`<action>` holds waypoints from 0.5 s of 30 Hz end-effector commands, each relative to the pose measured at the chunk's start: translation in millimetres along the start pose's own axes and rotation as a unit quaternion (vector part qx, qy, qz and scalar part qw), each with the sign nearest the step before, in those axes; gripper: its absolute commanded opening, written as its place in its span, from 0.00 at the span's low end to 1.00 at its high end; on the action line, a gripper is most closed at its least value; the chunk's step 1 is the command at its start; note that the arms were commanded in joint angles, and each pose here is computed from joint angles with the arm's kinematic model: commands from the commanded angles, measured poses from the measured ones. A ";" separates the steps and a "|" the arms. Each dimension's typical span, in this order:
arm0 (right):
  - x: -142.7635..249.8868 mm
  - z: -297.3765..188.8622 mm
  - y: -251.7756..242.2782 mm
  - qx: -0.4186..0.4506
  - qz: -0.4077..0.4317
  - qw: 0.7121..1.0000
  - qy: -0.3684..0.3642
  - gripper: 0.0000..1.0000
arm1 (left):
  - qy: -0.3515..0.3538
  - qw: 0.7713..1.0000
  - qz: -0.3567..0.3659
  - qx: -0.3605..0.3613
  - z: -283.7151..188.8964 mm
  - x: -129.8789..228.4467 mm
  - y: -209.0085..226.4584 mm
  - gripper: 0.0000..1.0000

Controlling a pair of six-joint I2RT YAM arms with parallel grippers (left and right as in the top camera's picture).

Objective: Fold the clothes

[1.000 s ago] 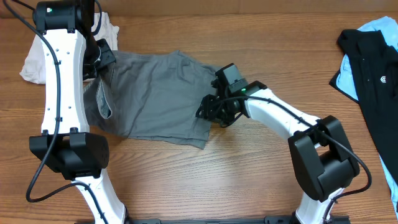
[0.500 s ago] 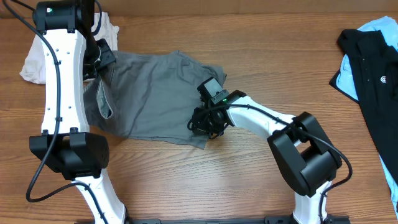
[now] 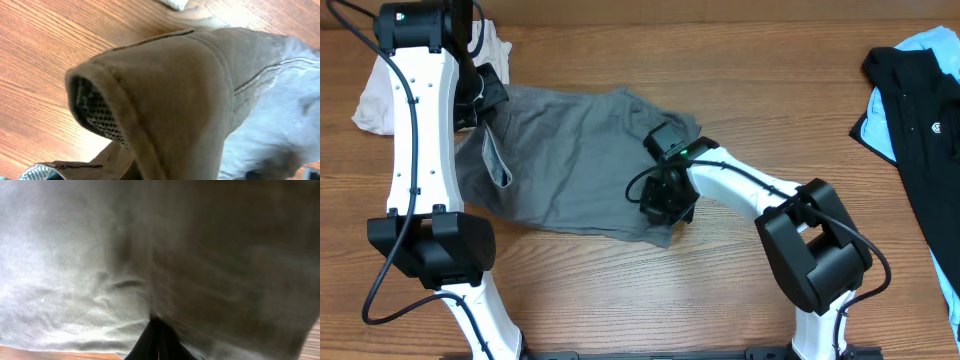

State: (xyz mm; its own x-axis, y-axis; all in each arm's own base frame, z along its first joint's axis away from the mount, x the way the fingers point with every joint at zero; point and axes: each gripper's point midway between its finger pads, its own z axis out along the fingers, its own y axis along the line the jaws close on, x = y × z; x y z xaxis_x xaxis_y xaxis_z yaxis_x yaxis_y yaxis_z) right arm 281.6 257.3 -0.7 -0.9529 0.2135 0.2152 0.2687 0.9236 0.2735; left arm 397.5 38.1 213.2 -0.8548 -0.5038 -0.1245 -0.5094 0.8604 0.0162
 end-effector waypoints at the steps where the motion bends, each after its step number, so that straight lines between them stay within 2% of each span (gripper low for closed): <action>1: -39.3 2.4 -62.9 0.091 0.024 0.995 -0.040 0.04 | 0.003 1.000 0.001 -0.030 3.6 6.4 12.3 0.04; 2: -48.0 -4.2 -66.2 0.086 0.022 0.995 -0.042 0.04 | 0.016 0.998 -0.003 -0.058 14.0 10.9 21.3 0.04; 7: -60.0 -13.1 -68.0 0.066 0.005 0.997 -0.040 0.04 | 0.071 0.993 -0.007 -0.091 41.3 32.2 33.2 0.04; 15: -48.6 -8.0 -55.6 0.058 -0.003 0.998 -0.029 0.04 | 0.073 0.993 -0.004 -0.092 43.6 33.3 33.2 0.04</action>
State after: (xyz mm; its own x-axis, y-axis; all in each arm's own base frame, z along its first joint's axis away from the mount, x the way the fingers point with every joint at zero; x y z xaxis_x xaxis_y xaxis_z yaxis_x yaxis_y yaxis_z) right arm 320.0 197.5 0.8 -0.9615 0.2309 0.1489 0.2604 0.9385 0.2266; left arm 357.7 44.9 155.4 -0.8576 -0.5094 0.0706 -0.4921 0.8528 0.1747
